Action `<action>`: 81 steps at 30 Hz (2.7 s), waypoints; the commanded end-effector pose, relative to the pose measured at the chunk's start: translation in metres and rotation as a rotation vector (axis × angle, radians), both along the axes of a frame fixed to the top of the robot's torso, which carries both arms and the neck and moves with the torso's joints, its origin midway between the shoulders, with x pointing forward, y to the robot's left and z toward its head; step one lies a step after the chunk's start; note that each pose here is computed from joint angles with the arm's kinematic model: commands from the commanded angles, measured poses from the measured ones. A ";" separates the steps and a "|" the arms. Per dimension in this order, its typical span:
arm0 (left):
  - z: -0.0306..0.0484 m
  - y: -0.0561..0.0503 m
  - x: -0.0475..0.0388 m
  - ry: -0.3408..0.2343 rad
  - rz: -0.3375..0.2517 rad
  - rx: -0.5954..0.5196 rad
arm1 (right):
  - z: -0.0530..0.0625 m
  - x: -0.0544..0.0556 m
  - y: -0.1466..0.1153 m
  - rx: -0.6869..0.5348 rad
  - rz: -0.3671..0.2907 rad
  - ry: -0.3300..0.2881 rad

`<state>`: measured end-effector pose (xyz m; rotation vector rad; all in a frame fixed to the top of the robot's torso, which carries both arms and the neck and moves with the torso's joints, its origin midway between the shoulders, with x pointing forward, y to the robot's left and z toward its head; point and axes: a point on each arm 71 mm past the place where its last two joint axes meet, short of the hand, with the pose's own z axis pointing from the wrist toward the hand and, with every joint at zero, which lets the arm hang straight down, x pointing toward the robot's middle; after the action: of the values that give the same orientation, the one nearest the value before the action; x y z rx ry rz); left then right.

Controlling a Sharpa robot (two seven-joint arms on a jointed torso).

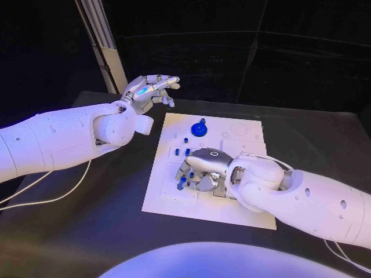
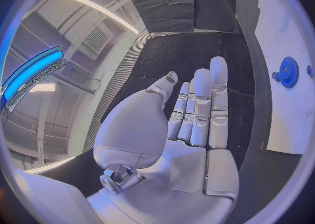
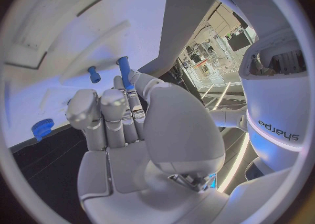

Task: Assemble the parts on the task board

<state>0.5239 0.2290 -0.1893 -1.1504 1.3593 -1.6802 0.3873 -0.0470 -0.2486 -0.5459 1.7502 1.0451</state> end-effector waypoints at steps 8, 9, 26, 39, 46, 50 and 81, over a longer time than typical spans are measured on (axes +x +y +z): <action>0.0017 -0.001 0.0003 -0.008 -0.010 -0.006 | -0.001 -0.001 0.005 -0.035 -0.002 -0.038; 0.0017 -0.001 0.0004 -0.008 -0.010 -0.006 | -0.001 -0.001 0.005 -0.035 -0.001 -0.040; 0.0014 -0.001 0.0009 -0.006 -0.009 -0.004 | 0.001 -0.005 0.008 0.002 -0.001 -0.063; 0.0013 0.000 0.0009 -0.004 -0.011 -0.004 | 0.008 -0.006 0.006 0.107 -0.028 -0.076; 0.0012 0.001 0.0009 -0.004 -0.010 -0.004 | 0.011 -0.012 -0.010 0.154 -0.057 -0.064; 0.0011 0.002 0.0008 -0.004 -0.009 -0.004 | 0.013 -0.014 -0.038 0.168 -0.136 0.028; -0.0039 0.010 -0.0036 0.009 -0.005 0.007 | 0.012 -0.020 -0.183 -0.165 -0.750 0.294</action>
<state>0.5206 0.2404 -0.1947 -1.1616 1.3712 -1.6574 0.3685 -0.2284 -0.2344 0.2203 2.0156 0.5357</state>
